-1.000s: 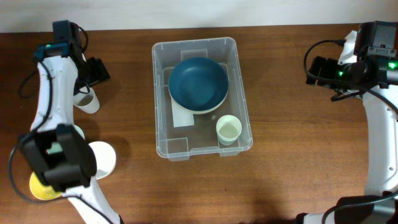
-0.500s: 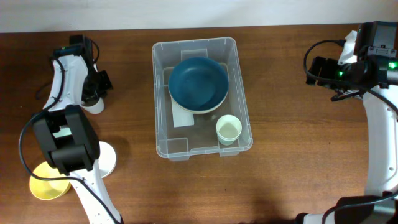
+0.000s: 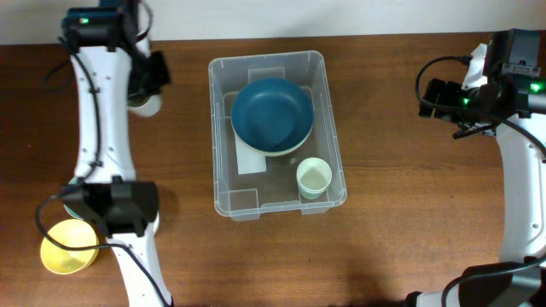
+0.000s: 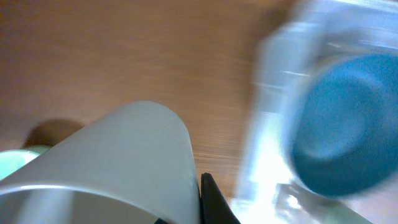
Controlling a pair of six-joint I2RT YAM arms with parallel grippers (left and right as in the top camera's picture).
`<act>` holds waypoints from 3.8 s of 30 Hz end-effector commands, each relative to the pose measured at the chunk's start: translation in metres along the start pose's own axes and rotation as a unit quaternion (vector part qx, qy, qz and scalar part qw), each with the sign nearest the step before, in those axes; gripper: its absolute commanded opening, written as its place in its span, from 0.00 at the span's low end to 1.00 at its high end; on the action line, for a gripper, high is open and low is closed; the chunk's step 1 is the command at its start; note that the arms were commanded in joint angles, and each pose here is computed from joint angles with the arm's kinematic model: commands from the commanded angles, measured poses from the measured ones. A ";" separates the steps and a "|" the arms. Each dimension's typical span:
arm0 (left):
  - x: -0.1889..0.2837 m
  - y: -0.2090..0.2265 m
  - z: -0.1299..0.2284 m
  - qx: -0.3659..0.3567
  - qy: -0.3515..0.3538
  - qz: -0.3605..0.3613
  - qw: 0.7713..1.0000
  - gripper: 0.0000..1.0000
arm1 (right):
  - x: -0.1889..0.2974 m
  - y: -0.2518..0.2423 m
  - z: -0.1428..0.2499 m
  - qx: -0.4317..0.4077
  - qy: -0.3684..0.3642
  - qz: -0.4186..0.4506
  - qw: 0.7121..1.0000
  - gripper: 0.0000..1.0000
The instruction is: Pack container
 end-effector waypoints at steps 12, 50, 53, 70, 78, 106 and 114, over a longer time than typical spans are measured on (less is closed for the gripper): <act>0.082 -0.212 0.143 -0.232 -0.076 0.063 0.968 0.00 | -0.003 -0.001 0.002 0.001 0.007 0.003 1.000 0.99; -0.018 -0.270 0.253 -0.288 0.069 0.073 0.952 0.07 | 0.007 -0.089 0.009 -0.137 0.009 0.088 0.987 0.99; -0.018 -0.270 0.253 -0.288 0.070 0.072 0.952 0.43 | 0.007 -0.089 0.009 -0.137 0.009 0.088 0.987 0.99; 0.104 -0.013 0.124 0.017 -0.052 -0.050 0.997 0.66 | 0.007 -0.089 0.010 -0.137 0.011 0.088 0.987 0.99; 0.021 0.097 0.163 0.144 0.041 -0.154 0.977 0.87 | 0.007 -0.089 0.010 -0.137 0.011 0.087 0.987 0.99; -0.147 0.132 0.205 0.164 0.130 -0.155 0.965 0.01 | 0.007 -0.089 0.011 -0.138 0.014 0.088 0.986 0.99; -0.026 0.068 0.147 0.105 -0.021 -0.079 0.991 0.01 | 0.007 -0.089 0.011 -0.138 0.015 0.088 0.987 0.99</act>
Point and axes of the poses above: each gripper's point midway between its finger pads, its own x axis back along the fingers, its own y axis along the line the jaws close on, z = x × y, the point moved 2 cm from there along x, back along the fingers, and after that the axes turned 2 degrees about x, right-handed, at the moved point
